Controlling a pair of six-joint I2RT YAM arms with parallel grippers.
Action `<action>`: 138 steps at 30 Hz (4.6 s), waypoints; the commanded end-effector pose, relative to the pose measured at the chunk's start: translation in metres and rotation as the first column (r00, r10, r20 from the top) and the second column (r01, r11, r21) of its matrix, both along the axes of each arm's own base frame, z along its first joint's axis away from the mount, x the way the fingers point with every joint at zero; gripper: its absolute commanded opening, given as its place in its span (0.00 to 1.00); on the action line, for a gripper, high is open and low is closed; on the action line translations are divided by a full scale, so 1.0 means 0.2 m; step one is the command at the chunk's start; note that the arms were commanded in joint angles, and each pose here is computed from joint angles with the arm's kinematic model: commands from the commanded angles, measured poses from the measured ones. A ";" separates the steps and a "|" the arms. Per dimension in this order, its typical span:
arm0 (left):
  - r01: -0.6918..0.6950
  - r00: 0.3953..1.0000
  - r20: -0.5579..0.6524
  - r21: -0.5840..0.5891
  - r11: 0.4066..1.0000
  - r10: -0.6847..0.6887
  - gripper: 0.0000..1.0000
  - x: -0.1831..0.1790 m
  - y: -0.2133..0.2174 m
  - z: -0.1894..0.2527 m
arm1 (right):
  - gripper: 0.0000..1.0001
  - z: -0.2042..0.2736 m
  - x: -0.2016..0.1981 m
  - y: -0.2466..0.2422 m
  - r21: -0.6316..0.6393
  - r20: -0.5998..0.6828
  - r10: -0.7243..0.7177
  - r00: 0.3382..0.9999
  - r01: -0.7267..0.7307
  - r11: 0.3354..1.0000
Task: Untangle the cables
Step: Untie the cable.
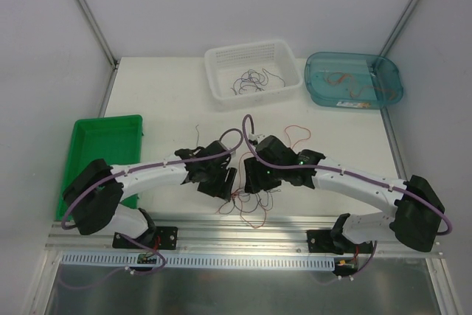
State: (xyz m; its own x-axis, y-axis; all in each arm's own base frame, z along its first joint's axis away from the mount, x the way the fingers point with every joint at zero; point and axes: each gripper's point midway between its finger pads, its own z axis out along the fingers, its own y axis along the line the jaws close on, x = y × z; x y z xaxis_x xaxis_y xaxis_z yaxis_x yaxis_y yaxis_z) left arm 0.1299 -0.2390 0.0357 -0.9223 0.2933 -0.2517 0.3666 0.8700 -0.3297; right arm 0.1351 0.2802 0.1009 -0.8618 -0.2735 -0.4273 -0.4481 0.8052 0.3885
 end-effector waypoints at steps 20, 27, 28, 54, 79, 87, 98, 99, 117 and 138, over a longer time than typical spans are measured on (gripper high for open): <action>-0.184 0.982 0.020 -0.103 0.978 0.187 0.00 0.18 -0.23 0.04 | 0.52 -0.18 0.07 0.18 0.089 -0.081 -0.219 0.972 0.226 0.970; -0.258 0.965 0.008 -0.124 0.958 0.261 0.00 0.17 -0.19 0.02 | 0.44 -0.30 0.17 0.16 0.095 -0.051 -0.336 0.941 0.339 0.936; -0.268 0.962 0.012 -0.128 0.955 0.272 0.00 0.18 -0.18 0.02 | 0.43 -0.29 0.17 0.16 0.108 -0.048 -0.335 0.941 0.338 0.935; -0.320 0.942 -0.018 -0.343 0.883 0.334 0.00 0.19 -0.23 0.10 | 0.35 -0.29 0.27 0.28 0.252 0.033 -0.193 0.981 0.179 0.951; -0.142 0.949 0.185 -0.468 0.872 0.254 0.70 0.22 -0.14 0.58 | 0.01 0.11 0.27 0.16 0.142 0.324 0.088 0.942 -0.140 0.980; -0.126 0.979 0.094 -0.420 0.899 0.181 0.50 0.23 -0.25 0.47 | 0.01 0.22 0.22 0.18 0.177 0.386 0.144 0.911 -0.227 0.958; -0.136 0.985 0.024 -0.496 0.857 0.170 0.16 0.21 -0.34 0.37 | 0.01 0.28 0.21 0.21 0.230 0.408 0.122 0.905 -0.231 0.945; -0.142 0.985 0.017 -0.499 0.855 0.174 0.07 0.20 -0.35 0.37 | 0.01 0.28 0.21 0.22 0.230 0.406 0.124 0.905 -0.233 0.945; -0.271 0.902 0.144 -0.547 0.792 0.408 0.00 0.28 -0.14 0.42 | 0.01 0.18 0.30 -0.11 0.133 0.362 -0.140 0.922 0.097 0.986; -0.248 0.926 0.117 -0.532 0.810 0.360 0.00 0.27 -0.20 0.44 | 0.35 0.24 0.07 0.35 0.198 0.288 0.111 0.951 -0.172 0.965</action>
